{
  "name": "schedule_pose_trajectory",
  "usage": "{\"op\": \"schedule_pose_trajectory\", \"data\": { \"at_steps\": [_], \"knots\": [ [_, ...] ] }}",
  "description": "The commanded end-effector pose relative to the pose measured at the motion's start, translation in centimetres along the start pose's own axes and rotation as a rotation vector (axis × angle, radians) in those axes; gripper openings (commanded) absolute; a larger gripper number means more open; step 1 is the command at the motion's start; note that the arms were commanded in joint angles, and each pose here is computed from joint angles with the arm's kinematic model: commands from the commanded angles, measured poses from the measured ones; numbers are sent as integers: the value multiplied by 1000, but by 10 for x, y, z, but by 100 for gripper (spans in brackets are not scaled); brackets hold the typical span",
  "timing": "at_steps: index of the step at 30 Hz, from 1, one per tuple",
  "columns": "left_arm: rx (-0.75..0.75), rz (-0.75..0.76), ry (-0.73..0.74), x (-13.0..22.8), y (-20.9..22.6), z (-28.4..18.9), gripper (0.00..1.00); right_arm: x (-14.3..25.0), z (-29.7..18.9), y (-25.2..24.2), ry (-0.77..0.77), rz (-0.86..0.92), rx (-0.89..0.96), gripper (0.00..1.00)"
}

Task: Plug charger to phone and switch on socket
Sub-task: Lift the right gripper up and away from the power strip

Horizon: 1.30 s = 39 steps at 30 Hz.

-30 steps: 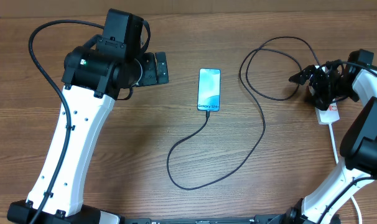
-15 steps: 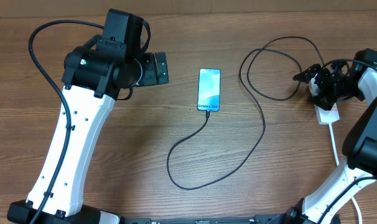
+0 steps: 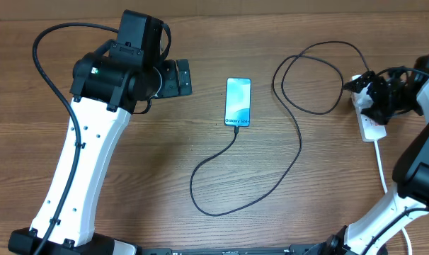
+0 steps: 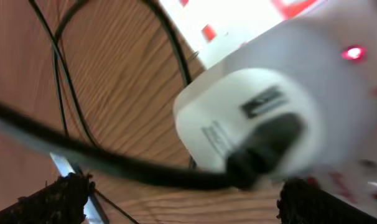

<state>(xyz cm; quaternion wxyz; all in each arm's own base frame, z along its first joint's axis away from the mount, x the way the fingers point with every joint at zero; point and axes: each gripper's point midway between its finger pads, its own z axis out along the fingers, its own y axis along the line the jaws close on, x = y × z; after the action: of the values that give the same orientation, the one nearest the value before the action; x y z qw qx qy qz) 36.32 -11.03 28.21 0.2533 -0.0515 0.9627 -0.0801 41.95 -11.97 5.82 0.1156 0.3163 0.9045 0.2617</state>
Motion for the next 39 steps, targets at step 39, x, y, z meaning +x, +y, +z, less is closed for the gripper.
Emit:
{"op": "schedule_pose_trajectory", "data": {
  "at_steps": [39],
  "knots": [
    [-6,35,-9,-1,-1,-2,100,23,-196,65,-466,-178,161,100]
  ]
}}
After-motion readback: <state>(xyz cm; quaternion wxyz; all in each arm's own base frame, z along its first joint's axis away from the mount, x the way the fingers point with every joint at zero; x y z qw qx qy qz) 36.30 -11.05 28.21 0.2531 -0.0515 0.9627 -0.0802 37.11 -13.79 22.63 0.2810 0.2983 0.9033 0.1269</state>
